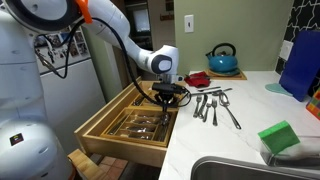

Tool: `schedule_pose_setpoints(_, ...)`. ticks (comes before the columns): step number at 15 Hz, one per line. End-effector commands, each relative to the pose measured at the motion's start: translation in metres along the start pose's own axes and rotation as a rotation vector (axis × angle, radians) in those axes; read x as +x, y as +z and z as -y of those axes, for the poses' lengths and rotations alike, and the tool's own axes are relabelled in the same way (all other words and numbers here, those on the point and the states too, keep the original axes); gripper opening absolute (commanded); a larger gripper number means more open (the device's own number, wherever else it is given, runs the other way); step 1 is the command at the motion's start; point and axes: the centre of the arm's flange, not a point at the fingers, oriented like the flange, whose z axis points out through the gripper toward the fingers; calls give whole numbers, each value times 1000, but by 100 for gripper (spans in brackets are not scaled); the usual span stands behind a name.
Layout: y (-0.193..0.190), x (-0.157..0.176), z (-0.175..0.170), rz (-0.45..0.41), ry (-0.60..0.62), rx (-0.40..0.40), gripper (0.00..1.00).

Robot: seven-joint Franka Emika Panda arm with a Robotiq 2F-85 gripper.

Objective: Pick up the spoon at the edge of the counter top and place it in the front right compartment of the opened drawer

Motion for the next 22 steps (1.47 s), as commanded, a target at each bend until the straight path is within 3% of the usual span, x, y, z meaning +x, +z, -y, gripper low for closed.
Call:
schedule_pose_setpoints(1, 4, 0, -1, 3, 2, 2, 11)
schedule_pose_setpoints(4, 5, 0, -2, 5, 3, 3, 11)
schedule_pose_setpoints(5, 9, 0, -3, 2, -1, 11, 4)
schedule_pose_setpoints(13, 81, -1, 4, 39, 49, 26, 3)
schedule_pose_setpoints(22, 124, 16, 11, -16, 77, -49, 3)
